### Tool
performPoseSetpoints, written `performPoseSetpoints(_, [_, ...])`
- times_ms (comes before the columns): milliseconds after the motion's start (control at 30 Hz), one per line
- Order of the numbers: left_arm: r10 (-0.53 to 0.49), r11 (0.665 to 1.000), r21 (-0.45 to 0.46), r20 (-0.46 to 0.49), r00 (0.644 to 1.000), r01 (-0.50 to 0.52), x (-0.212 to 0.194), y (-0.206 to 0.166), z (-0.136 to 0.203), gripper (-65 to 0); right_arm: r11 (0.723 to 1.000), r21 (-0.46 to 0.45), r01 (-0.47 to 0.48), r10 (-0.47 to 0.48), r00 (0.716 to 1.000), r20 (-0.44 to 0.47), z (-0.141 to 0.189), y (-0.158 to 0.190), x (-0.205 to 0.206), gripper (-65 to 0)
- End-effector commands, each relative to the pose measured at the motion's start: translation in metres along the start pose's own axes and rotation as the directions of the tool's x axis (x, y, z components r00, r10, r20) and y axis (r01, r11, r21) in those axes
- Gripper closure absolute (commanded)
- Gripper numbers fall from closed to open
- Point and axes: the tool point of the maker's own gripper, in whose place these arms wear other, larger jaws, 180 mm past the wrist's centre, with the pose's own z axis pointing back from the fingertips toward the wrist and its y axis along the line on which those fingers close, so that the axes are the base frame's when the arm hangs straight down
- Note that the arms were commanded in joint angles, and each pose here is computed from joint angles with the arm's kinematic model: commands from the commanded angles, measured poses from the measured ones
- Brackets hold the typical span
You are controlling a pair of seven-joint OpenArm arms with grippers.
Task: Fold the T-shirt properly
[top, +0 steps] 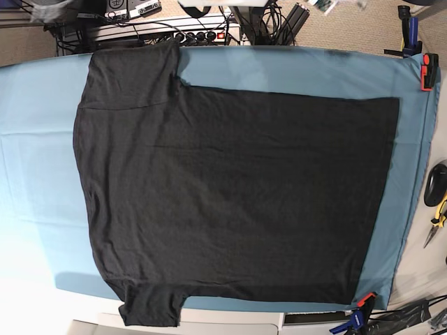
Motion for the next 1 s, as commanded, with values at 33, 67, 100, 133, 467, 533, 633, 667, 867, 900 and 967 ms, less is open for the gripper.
performPoseSetpoints(33, [-0.02, 0.999, -0.038, 0.043, 0.999, 0.021, 0.018, -0.011, 0.009, -14.3, 0.997, -0.064, 0.03, -0.024, 0.994, 0.104, 0.009, -0.028, 0.047, 0.0])
performPoseSetpoints(67, [-0.028, 0.999, -0.041, 0.066, 0.997, 0.031, 0.026, -0.012, 0.011, -14.3, 0.994, -0.089, 0.056, -0.043, 0.988, 0.145, 0.012, -0.038, 0.067, 0.0])
performPoseSetpoints(100, [-0.034, 0.998, -0.042, 0.091, 0.995, 0.038, 0.034, -0.013, 0.013, -14.3, 0.991, -0.108, 0.084, -0.063, 0.981, 0.185, 0.015, -0.046, 0.085, 0.0])
performPoseSetpoints(133, [-0.042, 0.998, -0.039, 0.115, 0.993, 0.046, 0.043, -0.013, 0.014, -14.3, 0.987, -0.116, 0.11, -0.081, 0.971, 0.226, 0.018, -0.052, 0.103, 0.0])
performPoseSetpoints(467, [-0.137, 0.991, 0.037, 0.211, 0.968, 0.132, 0.081, 0.009, 0.01, -14.3, 0.804, -0.065, 0.591, -0.513, 0.746, 0.426, 0.001, -0.044, 0.147, -28.9])
performPoseSetpoints(533, [-0.158, 0.987, 0.054, 0.217, 0.963, 0.15, 0.085, 0.013, 0.009, -14.3, 0.741, 0.002, 0.671, -0.619, 0.682, 0.389, -0.007, -0.024, 0.145, -28.9])
performPoseSetpoints(633, [-0.21, 0.977, 0.094, 0.207, 0.956, 0.194, 0.087, 0.02, 0.008, -14.3, 0.689, 0.116, 0.716, -0.703, 0.621, 0.346, -0.011, 0.001, 0.15, -28.9])
performPoseSetpoints(667, [-0.222, 0.973, 0.102, 0.201, 0.954, 0.206, 0.086, 0.021, 0.008, -14.3, 0.68, 0.135, 0.721, -0.717, 0.614, 0.332, -0.012, 0.006, 0.15, -28.8])
performPoseSetpoints(867, [-0.245, 0.968, 0.107, 0.197, 0.949, 0.228, 0.088, 0.025, 0.008, -14.3, 0.675, 0.147, 0.723, -0.733, 0.633, 0.25, -0.023, 0.021, 0.133, -28.8])
performPoseSetpoints(900, [-0.255, 0.965, 0.113, 0.193, 0.947, 0.237, 0.089, 0.028, 0.008, -14.3, 0.663, 0.165, 0.73, -0.746, 0.628, 0.219, -0.029, 0.026, 0.128, -28.8])
performPoseSetpoints(967, [-0.274, 0.959, 0.132, 0.191, 0.943, 0.252, 0.093, 0.035, 0.007, -14.3, 0.638, 0.211, 0.74, -0.769, 0.624, 0.139, -0.045, 0.04, 0.114, -28.8])
